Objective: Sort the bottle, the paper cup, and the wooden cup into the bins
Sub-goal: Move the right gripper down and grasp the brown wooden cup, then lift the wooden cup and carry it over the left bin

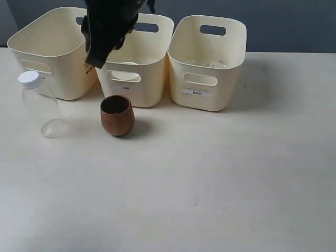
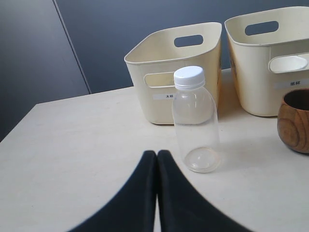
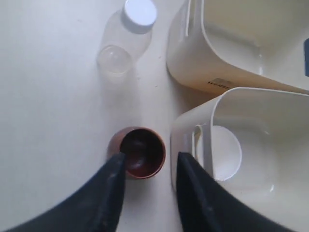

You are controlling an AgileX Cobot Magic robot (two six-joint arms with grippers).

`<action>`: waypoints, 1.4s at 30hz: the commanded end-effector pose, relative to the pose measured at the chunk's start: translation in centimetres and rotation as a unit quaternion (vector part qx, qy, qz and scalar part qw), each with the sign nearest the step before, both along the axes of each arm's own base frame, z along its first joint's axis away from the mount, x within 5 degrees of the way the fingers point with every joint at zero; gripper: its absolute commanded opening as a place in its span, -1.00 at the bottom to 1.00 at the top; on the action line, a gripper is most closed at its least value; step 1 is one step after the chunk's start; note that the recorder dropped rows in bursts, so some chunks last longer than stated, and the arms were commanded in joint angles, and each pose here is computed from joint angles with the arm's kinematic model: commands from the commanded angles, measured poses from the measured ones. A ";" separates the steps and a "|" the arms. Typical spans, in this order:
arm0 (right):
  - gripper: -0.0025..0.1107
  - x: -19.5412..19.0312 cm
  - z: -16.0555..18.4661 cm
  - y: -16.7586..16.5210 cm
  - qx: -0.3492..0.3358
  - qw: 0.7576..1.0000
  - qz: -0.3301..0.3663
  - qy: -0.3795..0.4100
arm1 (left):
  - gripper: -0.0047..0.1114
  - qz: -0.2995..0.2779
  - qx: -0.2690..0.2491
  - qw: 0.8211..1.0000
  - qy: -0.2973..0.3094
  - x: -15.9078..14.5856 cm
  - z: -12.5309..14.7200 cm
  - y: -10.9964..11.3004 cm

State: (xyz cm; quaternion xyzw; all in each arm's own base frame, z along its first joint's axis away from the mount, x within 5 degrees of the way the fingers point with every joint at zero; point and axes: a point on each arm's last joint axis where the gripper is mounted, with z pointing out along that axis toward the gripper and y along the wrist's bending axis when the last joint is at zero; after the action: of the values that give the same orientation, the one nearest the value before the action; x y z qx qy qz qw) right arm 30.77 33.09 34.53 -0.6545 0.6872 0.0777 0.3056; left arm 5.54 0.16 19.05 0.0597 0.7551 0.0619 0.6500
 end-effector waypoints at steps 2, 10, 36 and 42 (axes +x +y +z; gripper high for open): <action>-0.16 0.5 -3.0 1.0 -0.027 0.999 0.008 0.044 | -0.92 0.000 -0.002 1.000 -0.002 0.0 0.2 0.0; -0.16 2.4 -11.7 2.9 -0.092 0.990 0.012 0.106 | -0.92 0.000 -0.002 1.000 -0.002 0.0 0.2 0.0; -0.89 4.2 -19.1 4.2 -0.115 0.989 0.015 0.094 | -0.92 0.000 -0.002 1.000 -0.002 0.0 0.2 0.0; -0.97 3.8 -15.7 4.2 -0.091 0.993 0.016 0.069 | -0.92 0.000 -0.002 1.000 -0.002 0.0 0.2 0.0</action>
State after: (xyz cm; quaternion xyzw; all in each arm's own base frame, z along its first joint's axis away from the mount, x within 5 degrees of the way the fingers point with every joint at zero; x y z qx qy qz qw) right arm 34.94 37.21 15.90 -0.6834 0.7087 0.0640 0.1631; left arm 5.54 0.16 19.05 0.0597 0.7551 0.0619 0.6500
